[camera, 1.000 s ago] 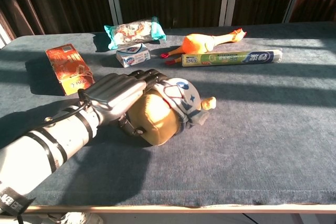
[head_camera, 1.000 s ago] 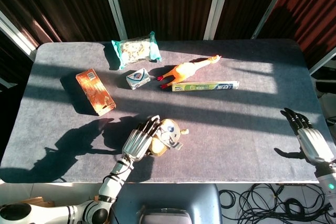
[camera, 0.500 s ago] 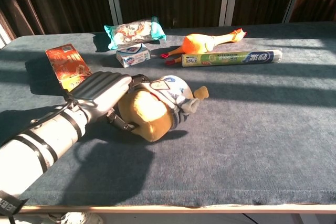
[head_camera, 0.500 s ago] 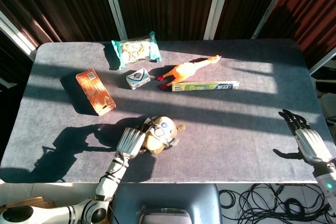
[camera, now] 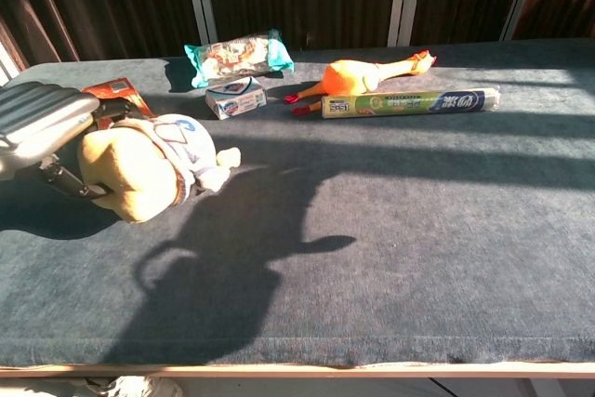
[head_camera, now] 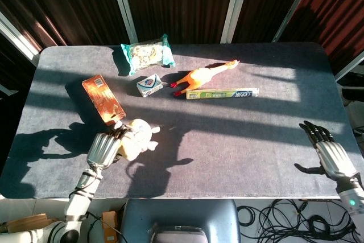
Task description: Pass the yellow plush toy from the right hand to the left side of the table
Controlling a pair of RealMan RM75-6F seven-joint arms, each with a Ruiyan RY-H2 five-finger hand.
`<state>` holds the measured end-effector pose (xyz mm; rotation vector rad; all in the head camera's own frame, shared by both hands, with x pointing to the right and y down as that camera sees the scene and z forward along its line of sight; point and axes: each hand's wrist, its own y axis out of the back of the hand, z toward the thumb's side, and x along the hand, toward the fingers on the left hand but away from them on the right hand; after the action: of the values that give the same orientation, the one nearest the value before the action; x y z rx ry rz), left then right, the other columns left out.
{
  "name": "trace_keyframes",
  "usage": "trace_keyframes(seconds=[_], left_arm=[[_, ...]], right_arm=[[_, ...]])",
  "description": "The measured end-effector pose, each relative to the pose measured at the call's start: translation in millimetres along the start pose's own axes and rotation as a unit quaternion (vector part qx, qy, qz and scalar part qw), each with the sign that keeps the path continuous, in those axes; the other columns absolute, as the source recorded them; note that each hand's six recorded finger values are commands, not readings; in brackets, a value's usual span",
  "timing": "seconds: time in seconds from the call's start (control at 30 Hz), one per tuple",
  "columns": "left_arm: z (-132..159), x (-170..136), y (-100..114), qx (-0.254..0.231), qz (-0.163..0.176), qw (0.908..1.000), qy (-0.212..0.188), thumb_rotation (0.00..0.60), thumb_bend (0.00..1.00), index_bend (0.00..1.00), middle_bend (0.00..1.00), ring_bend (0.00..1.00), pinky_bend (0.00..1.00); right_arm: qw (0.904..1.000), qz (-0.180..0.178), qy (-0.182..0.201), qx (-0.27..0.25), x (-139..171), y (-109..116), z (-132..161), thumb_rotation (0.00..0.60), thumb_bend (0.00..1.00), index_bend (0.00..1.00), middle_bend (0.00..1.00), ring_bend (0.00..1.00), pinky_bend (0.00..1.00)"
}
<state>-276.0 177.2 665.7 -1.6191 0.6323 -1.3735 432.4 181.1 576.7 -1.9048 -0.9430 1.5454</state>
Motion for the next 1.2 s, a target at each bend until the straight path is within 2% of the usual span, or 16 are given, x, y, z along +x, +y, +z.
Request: trace_keyframes(seconds=[0.27,0.4,0.5,0.57,0.63,0.73,0.83,0.9,1.0,1.13,1.2], left_arm=[[-67.8,-39.3,-2.0,-0.025,-0.007,0.9974,0.068,0.600,0.31,0.78,0.77,0.71,0.76],[-87.7,-52.6,-2.6,-0.015,-0.004,0.9960,0.088,0.600,0.31,0.71,0.70,0.66,0.75],[-90.5,-59.4,-6.0,-0.019,-0.012,0.9959,0.088,0.600,0.31,0.53,0.54,0.56,0.74],[-89.5,-62.7,-9.7,-0.024,-0.020,0.9961,0.082,0.600,0.31,0.38,0.41,0.47,0.66],[-88.4,-65.2,-14.6,-0.029,-0.034,0.9961,0.076,0.600,0.32,0.18,0.22,0.33,0.52],[-87.4,-67.1,-23.0,-0.035,-0.060,0.9952,0.069,0.600,0.31,0.02,0.02,0.14,0.37],[-87.1,-67.8,-29.7,-0.044,-0.084,0.9933,0.066,0.600,0.29,0.00,0.00,0.03,0.30],[-86.5,-67.7,-29.4,-0.050,-0.083,0.9931,0.065,0.600,0.28,0.00,0.00,0.01,0.27],[-85.3,-67.7,-21.9,-0.052,-0.059,0.9950,0.062,0.600,0.26,0.00,0.00,0.01,0.26],[-83.6,-73.9,-2.8,-0.048,-0.008,0.9976,0.049,0.600,0.25,0.00,0.00,0.01,0.25],[-85.9,-80.0,6.5,-0.044,0.006,0.9979,0.048,0.600,0.25,0.00,0.00,0.00,0.25]], right_arm=[[0.9997,0.013,0.013,0.017,4.0,-10.9,8.0,0.600,0.08,0.00,0.00,0.00,0.00],[0.9995,0.020,0.012,0.021,4.1,-14.4,8.4,0.600,0.08,0.00,0.00,0.00,0.00],[0.9994,0.025,0.010,0.022,3.5,-15.4,8.3,0.600,0.08,0.00,0.00,0.00,0.00],[0.9994,0.026,0.010,0.023,3.2,-15.5,8.1,0.600,0.08,0.00,0.00,0.00,0.00],[0.9993,0.027,0.009,0.023,3.3,-15.7,7.8,0.600,0.08,0.00,0.00,0.00,0.00],[0.9993,0.028,0.009,0.023,3.3,-15.5,7.4,0.600,0.08,0.00,0.00,0.00,0.00],[0.9993,0.028,0.009,0.023,3.4,-15.6,7.4,0.600,0.08,0.00,0.00,0.00,0.00],[0.9994,0.026,0.008,0.022,3.1,-15.4,7.2,0.600,0.08,0.00,0.00,0.00,0.00],[0.9995,0.021,0.006,0.022,2.5,-15.3,7.3,0.600,0.08,0.00,0.00,0.00,0.00],[0.9995,0.021,0.006,0.022,3.1,-15.5,7.4,0.600,0.08,0.00,0.00,0.00,0.00],[0.9995,0.021,0.007,0.022,3.3,-15.8,7.6,0.600,0.08,0.00,0.00,0.00,0.00]])
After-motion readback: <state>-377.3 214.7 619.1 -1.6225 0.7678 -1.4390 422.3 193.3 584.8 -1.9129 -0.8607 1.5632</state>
